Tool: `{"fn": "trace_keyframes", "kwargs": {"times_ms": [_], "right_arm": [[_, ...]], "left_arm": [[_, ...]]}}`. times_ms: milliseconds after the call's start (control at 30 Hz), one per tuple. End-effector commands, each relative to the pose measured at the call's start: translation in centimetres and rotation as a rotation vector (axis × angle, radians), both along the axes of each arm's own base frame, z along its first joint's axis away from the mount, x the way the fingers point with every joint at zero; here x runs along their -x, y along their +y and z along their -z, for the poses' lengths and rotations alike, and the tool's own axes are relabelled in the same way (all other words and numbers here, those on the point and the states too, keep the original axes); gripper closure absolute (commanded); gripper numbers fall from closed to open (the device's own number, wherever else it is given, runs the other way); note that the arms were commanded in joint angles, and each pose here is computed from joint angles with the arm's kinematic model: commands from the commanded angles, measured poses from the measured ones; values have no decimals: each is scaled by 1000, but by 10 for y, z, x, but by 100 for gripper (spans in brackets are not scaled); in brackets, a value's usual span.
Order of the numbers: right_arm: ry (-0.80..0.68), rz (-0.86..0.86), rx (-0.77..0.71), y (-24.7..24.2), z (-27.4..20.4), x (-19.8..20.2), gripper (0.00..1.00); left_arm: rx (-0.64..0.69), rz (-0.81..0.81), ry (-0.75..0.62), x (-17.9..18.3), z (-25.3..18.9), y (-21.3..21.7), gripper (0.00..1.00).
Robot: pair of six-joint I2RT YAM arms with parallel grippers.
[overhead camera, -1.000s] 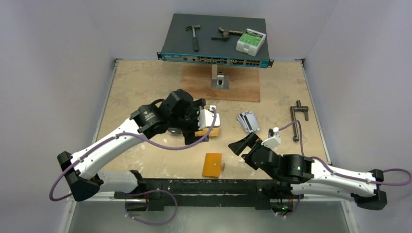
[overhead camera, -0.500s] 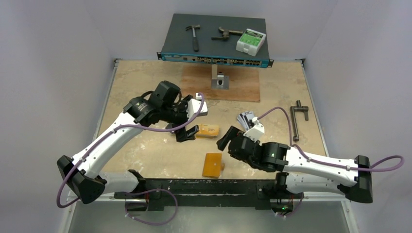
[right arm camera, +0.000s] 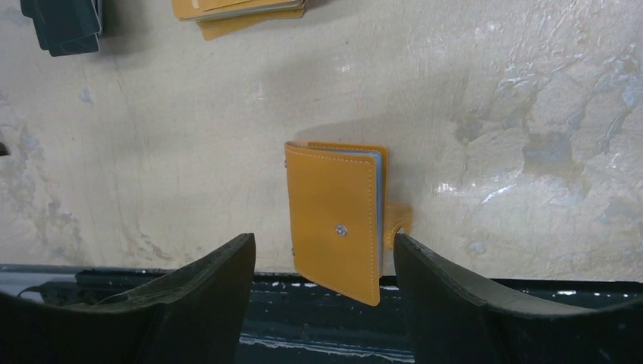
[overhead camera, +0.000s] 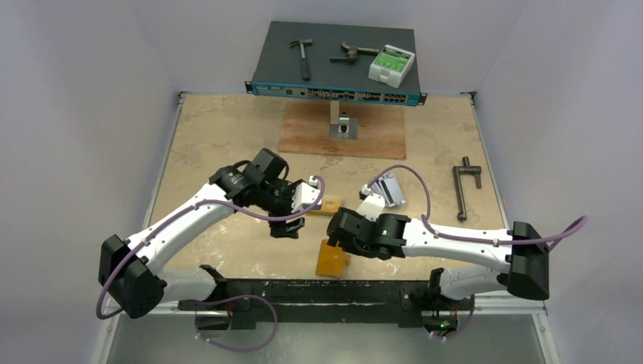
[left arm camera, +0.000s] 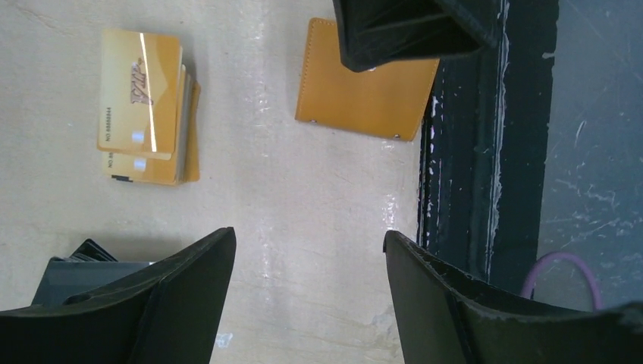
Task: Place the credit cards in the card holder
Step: Close the card holder at the center of the board.
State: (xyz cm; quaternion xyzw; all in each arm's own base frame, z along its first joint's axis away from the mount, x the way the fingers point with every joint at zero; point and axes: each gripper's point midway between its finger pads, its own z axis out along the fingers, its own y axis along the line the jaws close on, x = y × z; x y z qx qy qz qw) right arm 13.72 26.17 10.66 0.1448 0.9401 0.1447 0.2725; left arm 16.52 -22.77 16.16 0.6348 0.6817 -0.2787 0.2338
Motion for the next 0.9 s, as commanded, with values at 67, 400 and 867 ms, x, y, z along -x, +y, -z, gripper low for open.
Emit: {"fn": "trace_keyframes", "kwargs": {"times_ms": [67, 400, 867], "right_arm": [[53, 7, -46, -5, 12, 13, 40], [107, 17, 1, -8, 37, 19, 47], [146, 47, 12, -14, 60, 26, 56]], "left_arm": [[89, 145, -131, 10, 18, -20, 30], [70, 202, -206, 24, 28, -32, 31], [52, 247, -215, 34, 40, -44, 32]]}}
